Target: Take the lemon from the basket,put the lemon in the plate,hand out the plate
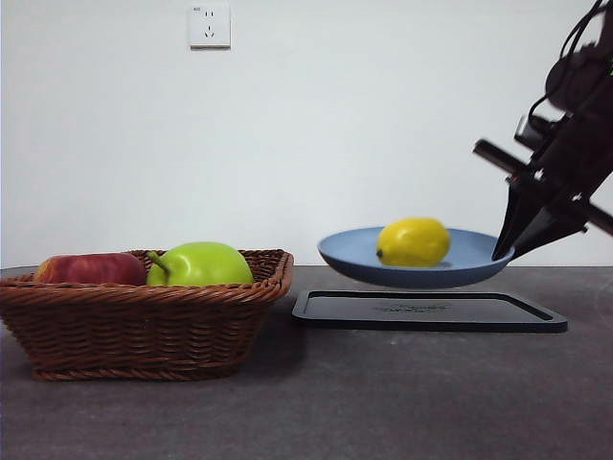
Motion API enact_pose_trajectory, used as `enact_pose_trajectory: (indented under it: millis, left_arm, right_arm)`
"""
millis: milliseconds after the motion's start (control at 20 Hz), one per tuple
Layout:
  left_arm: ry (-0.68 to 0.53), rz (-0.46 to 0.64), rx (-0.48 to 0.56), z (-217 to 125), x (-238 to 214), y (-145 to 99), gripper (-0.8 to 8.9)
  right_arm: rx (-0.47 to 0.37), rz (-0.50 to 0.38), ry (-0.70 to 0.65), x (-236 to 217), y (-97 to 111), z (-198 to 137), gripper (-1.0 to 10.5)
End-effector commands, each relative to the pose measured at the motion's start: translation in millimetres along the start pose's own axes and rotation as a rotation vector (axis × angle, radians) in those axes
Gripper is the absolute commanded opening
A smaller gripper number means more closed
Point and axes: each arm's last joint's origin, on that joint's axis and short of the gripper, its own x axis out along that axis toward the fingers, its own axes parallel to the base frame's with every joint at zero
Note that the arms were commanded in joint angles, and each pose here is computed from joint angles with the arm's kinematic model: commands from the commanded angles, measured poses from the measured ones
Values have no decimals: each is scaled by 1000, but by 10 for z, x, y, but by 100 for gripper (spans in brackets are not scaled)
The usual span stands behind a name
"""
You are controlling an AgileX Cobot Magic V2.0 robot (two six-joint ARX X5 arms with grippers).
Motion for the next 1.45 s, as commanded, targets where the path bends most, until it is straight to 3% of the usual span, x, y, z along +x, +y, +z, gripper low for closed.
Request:
enact_pose_trajectory:
  millis: [50, 350, 500, 700, 850, 1250, 1450]
  left_arm:
    - [-10, -2, 14, 34, 7, -14, 376]
    - [-13, 19, 13, 36, 7, -5, 376]
    - [-19, 19, 13, 42, 7, -6, 376]
    - [-19, 27, 13, 42, 7, -3, 376]
    - [-20, 43, 16, 42, 7, 1, 376]
    - [-17, 128, 27, 57, 45, 165, 365]
    - [-6, 186, 62, 56, 42, 323, 202]
  right_arm:
    - [29, 8, 0, 143, -53, 148, 3]
    - [67, -79, 15, 321, -221, 187, 3]
    - [52, -81, 14, 316, -244, 192, 15]
    - [44, -79, 13, 313, -241, 195, 221]
    - [21, -73, 5, 241, -201, 200, 234]
    - [-135, -56, -107, -730, 333, 73, 231]
    - [-305, -106, -172, -1191, 781, -208, 121]
